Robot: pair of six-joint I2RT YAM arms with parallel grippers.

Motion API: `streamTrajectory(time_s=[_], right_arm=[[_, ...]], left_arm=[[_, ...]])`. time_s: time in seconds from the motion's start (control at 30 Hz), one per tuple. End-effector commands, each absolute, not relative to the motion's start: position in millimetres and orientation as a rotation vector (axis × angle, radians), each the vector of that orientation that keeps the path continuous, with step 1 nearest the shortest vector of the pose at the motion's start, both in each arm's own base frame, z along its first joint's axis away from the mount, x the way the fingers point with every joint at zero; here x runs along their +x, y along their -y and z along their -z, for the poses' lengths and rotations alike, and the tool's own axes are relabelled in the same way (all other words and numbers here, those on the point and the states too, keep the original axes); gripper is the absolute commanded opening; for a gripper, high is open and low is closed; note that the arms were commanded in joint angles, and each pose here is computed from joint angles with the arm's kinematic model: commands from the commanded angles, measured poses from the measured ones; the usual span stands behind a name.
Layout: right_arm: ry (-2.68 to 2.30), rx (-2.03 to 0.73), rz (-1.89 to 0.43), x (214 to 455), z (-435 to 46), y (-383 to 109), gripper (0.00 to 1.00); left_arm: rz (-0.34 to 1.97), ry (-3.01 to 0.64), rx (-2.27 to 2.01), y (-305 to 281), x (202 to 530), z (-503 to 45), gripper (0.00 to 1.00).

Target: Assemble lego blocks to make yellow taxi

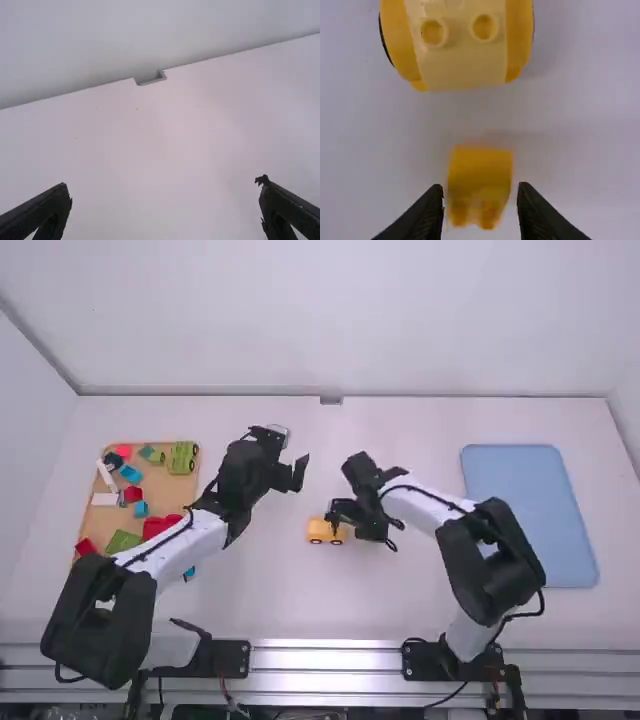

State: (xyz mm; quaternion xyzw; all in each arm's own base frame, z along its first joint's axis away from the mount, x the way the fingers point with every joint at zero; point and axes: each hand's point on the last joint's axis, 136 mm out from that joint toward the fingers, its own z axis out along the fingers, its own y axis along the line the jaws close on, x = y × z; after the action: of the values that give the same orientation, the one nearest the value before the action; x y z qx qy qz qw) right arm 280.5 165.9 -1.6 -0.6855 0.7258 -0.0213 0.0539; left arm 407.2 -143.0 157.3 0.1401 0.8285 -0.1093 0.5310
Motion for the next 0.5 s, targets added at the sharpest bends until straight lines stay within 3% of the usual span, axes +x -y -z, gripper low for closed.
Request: streamTrajectory(time_s=[0.0, 0.03, 0.07, 0.1, 0.3, 0.47], right_arm=[[-2.162, -2.155, 0.091, 274.9, 13.1, -158.3, 0.5], [-2.163, -2.155, 0.091, 274.4, 14.1, -157.9, 0.52], [-2.166, -2.154, 0.093, 272.7, 17.4, -156.0, 0.68], [-2.172, -2.146, 0.103, 273.7, 19.0, -153.3, 0.97], [-2.223, -1.88, 0.266, 312.1, -5.2, -156.6, 0.98], [-2.149, -1.805, 0.118, 312.6, -60.2, -177.7, 0.98]], left_arm=[[0.245, -1.964, 0.336, 142.4, 410.2, -163.2, 0.99], [0.245, -1.965, 0.336, 142.4, 410.1, -162.9, 0.99], [0.248, -1.969, 0.331, 142.2, 409.9, -162.2, 0.99], [0.249, -1.972, 0.332, 142.3, 409.5, -161.6, 0.99], [0.244, -1.98, 0.33, 141.3, 409.1, -159.9, 0.99], [0.21, -1.979, 0.306, 135.8, 411.3, -160.6, 0.99]])
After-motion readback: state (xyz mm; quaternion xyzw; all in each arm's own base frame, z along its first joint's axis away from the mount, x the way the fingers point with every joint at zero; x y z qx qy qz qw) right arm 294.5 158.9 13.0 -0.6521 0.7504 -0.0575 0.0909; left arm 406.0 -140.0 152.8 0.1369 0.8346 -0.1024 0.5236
